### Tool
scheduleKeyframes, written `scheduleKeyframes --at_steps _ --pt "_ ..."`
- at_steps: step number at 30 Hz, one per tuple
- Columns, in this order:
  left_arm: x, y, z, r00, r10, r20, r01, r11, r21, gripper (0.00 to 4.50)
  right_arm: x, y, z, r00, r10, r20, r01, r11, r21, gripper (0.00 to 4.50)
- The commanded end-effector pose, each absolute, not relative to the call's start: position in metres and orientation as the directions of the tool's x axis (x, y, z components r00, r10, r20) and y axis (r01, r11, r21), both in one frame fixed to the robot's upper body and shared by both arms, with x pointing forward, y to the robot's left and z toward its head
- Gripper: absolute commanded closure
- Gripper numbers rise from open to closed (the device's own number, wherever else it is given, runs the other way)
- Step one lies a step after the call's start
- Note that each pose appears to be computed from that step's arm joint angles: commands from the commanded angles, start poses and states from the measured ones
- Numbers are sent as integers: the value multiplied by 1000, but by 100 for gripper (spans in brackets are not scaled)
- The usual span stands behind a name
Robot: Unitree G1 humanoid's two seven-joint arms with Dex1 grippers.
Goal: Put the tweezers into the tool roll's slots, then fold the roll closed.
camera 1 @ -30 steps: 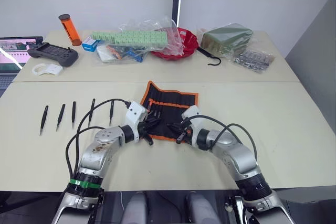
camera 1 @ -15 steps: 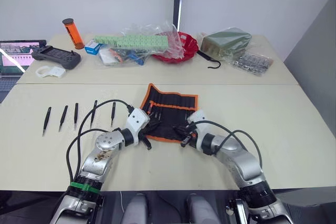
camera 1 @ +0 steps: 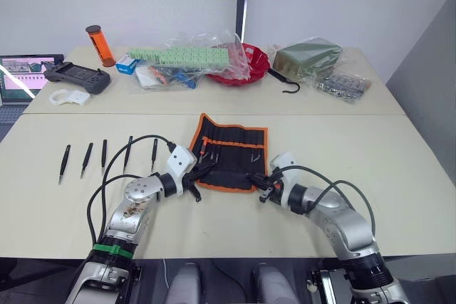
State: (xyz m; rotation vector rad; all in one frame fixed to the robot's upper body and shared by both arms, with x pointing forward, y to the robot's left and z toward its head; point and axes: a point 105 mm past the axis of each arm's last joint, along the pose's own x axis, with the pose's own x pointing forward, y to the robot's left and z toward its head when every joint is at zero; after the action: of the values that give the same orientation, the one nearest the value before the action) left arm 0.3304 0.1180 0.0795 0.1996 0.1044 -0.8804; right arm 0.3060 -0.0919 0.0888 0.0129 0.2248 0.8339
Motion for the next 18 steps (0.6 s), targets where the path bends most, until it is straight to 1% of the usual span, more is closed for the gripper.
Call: scheduleKeyframes --at_steps 1,5,8,10,13,18 --pt "328 115 107 621 -776 -113 783 607 139 450 305 -90 126 637 766 -82 -763 642 70 447" --pt "325 101 127 603 -793 -83 796 591 132 450 315 -82 125 642 759 -103 -759 649 51 447" --pt "323 91 129 608 -788 -94 793 598 117 450 324 -81 115 663 733 -149 -739 674 28 447" --pt "320 85 123 611 -782 -122 791 601 115 450 328 -79 107 672 720 -172 -727 686 32 447" --pt "322 82 108 652 -739 -169 758 644 106 450 330 -71 100 661 729 -179 -734 677 47 447" --pt "324 93 80 722 -642 -256 684 717 131 450 326 -62 83 644 733 -220 -744 667 42 447"
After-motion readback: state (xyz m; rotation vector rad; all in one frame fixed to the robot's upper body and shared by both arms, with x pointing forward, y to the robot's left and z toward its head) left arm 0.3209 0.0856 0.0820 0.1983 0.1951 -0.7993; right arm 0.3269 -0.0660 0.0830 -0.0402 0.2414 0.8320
